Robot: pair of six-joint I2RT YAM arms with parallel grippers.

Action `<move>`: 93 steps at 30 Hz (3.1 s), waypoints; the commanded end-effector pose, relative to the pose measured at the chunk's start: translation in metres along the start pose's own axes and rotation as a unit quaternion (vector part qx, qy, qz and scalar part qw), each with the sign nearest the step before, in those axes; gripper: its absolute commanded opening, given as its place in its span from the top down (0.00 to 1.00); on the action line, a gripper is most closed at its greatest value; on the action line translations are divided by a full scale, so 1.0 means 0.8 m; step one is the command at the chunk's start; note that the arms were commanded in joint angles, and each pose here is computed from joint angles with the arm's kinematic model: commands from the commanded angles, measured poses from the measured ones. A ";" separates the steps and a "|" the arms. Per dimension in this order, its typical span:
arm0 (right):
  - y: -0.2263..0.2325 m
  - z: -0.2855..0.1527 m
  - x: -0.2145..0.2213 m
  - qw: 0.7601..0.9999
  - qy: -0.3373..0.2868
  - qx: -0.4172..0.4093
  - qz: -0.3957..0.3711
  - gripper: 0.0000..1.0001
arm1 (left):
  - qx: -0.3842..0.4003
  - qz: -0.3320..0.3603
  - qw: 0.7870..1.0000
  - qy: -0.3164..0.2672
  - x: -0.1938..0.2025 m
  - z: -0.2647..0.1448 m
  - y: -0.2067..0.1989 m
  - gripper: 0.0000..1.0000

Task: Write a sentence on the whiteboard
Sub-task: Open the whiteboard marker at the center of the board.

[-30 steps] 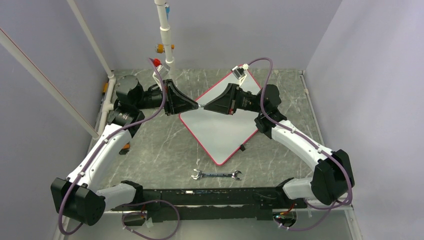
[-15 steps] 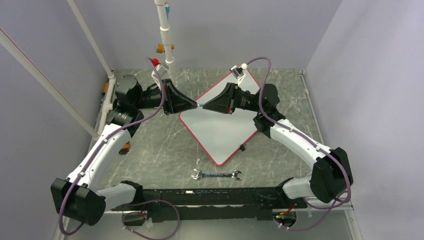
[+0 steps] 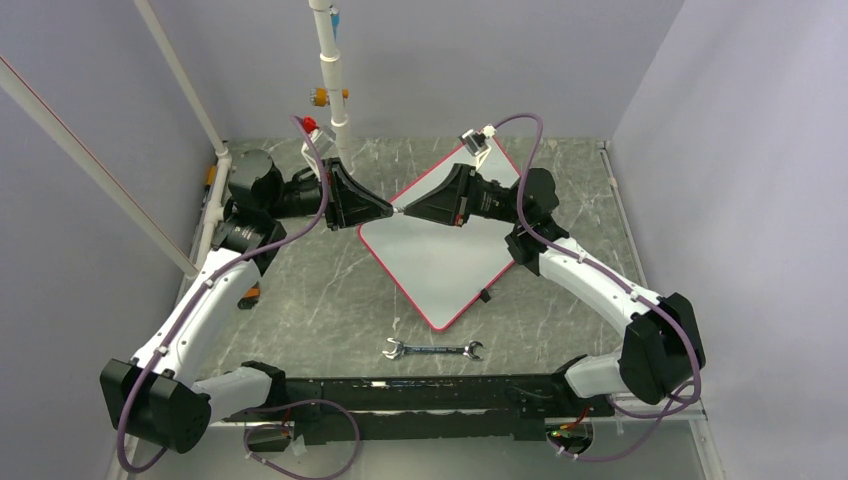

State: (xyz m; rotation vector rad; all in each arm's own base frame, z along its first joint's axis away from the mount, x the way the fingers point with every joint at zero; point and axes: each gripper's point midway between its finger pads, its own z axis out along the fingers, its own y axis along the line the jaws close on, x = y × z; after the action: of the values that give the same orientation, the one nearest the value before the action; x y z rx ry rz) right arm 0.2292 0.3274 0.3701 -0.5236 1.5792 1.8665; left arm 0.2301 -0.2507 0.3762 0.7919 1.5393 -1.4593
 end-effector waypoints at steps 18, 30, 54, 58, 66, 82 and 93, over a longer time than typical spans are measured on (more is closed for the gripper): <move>0.039 0.027 0.004 0.998 0.011 -0.019 -0.060 1.00 | -0.017 0.017 1.000 0.004 -0.002 0.005 -0.003 0.68; 0.033 0.014 -0.007 0.995 -0.002 0.042 -0.090 1.00 | -0.026 0.035 0.999 0.005 -0.006 -0.002 -0.013 0.58; 0.049 -0.006 -0.023 0.994 -0.017 0.033 -0.102 1.00 | -0.021 0.068 0.997 -0.004 -0.012 -0.012 -0.033 0.59; 0.049 -0.007 -0.022 0.994 -0.016 0.031 -0.101 1.00 | -0.018 0.069 0.997 -0.005 -0.012 -0.012 -0.034 0.65; 0.052 -0.009 -0.025 0.995 -0.020 0.021 -0.100 1.00 | -0.017 0.068 0.998 -0.002 -0.010 -0.011 -0.033 0.70; 0.043 -0.009 -0.014 0.997 -0.006 0.011 -0.080 1.00 | -0.018 0.065 0.998 -0.004 -0.009 -0.011 -0.031 0.63; 0.031 -0.007 -0.009 0.997 0.004 0.013 -0.070 1.00 | -0.003 0.082 0.997 -0.015 -0.014 -0.014 -0.042 0.66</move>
State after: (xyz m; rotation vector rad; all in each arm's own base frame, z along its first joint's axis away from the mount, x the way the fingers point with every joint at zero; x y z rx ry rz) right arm 0.2192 0.3193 0.3851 -0.5777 1.5882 1.7313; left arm 0.2152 -0.2450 0.3841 0.8206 1.5132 -1.3457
